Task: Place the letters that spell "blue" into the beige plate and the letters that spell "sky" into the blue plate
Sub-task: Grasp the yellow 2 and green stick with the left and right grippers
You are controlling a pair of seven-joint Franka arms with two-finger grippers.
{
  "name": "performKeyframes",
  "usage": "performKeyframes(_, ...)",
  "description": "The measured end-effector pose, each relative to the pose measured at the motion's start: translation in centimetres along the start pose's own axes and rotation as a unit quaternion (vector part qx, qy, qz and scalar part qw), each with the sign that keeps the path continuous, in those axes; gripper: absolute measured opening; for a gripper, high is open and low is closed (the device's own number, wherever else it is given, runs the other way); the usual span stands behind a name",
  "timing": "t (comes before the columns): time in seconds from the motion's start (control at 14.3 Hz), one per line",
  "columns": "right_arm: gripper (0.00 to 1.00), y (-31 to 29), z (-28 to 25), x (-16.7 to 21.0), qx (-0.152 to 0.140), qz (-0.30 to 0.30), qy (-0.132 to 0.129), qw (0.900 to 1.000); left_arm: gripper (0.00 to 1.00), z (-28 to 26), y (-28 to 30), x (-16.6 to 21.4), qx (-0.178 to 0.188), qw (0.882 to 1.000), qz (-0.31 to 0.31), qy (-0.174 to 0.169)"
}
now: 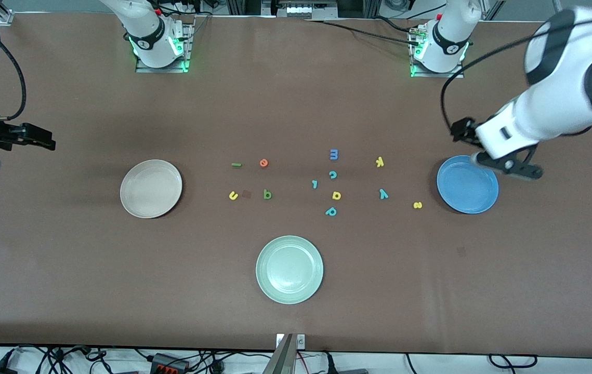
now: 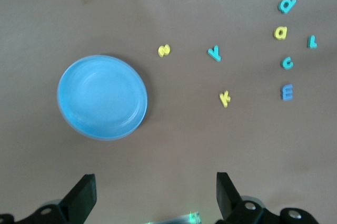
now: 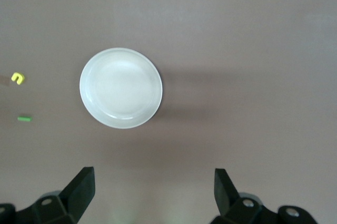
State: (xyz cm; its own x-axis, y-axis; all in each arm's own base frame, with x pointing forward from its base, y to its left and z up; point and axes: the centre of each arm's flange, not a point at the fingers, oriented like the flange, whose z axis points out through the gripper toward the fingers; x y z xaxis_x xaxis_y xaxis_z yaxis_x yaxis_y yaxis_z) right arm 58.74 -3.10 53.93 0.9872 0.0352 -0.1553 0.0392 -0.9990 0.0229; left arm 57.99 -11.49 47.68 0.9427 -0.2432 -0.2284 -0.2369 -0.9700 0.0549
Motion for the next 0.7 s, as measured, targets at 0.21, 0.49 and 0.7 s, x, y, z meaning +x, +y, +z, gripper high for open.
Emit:
performKeyframes(0.21,1.0,-3.4,3.4,0.9,-0.002,-0.026,-0.033,0.999,1.0,5.3,-0.5,4.4,0.0,1.0,-0.002,0.015)
performKeyframes(0.49,1.0,-10.4,9.0,3.5,0.014,-0.068,-0.059,0.996,1.0,13.2,-1.2,7.6,0.0,0.999,-0.037,0.04)
performKeyframes(0.7,1.0,-14.1,14.1,5.3,0.024,-0.077,-0.052,0.995,1.0,18.0,0.9,7.8,0.002,0.999,-0.04,0.026)
